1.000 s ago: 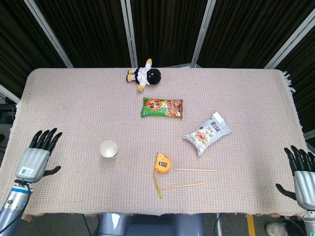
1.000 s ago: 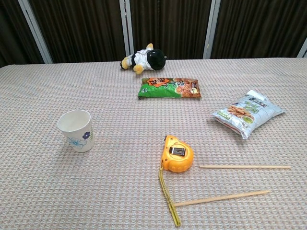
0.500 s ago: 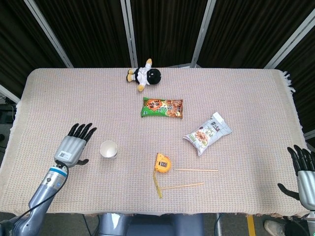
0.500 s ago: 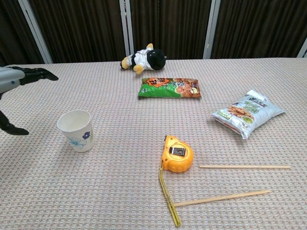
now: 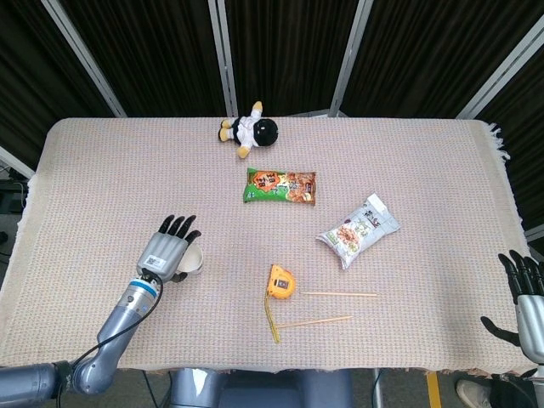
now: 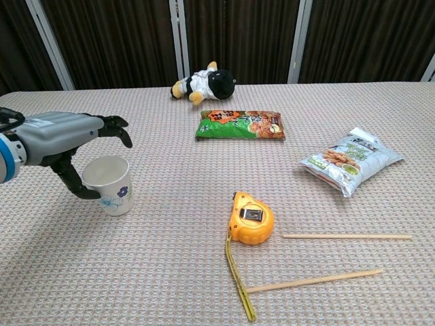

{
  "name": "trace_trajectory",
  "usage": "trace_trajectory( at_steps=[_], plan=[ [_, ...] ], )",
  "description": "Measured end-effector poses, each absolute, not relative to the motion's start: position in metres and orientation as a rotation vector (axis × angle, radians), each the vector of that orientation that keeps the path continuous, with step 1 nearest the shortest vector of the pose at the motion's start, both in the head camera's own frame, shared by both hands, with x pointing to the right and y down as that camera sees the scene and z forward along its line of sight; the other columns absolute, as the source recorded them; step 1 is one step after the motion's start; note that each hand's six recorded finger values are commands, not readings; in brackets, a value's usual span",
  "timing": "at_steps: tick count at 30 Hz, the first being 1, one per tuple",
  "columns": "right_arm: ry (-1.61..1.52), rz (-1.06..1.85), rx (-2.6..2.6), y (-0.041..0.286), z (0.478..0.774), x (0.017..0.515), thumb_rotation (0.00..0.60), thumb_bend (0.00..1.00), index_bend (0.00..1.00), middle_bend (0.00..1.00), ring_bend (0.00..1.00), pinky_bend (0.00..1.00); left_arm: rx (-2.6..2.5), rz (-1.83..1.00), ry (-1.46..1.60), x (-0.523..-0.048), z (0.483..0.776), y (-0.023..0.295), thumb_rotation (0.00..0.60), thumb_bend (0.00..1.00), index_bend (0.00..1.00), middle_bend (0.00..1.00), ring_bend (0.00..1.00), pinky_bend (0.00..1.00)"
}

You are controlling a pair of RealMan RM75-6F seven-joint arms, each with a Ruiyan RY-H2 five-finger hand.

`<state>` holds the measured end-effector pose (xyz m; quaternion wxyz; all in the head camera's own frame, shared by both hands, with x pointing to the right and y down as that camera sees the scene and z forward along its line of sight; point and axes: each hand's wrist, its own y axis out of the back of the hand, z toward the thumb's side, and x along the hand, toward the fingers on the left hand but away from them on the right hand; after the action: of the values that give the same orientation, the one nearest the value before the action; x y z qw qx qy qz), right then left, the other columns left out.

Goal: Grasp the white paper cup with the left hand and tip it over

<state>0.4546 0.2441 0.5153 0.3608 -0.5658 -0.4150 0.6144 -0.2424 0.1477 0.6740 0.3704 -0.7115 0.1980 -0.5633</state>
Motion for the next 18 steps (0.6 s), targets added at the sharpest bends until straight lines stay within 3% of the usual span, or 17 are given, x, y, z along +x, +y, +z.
trace_trajectory(
  at_steps=[5,18],
  plan=[
    [-1.081,1.578,-1.459,0.2435,0.5130,0.4556,0.600,0.07,0.00,0.00,0.00,0.00,-1.825,-1.482,0.497,-0.2344,0.6850,0.1493,0.600,0.21,0.41,0.00,0.00,0.00],
    [-1.076,1.580,-1.464,0.2443,0.5140,0.4547,0.600,0.07,0.00,0.00,0.00,0.00,-2.046,-1.436,0.760,-0.2330,0.6784,0.1499,0.600,0.21,0.43,0.00,0.00,0.00]
  ],
)
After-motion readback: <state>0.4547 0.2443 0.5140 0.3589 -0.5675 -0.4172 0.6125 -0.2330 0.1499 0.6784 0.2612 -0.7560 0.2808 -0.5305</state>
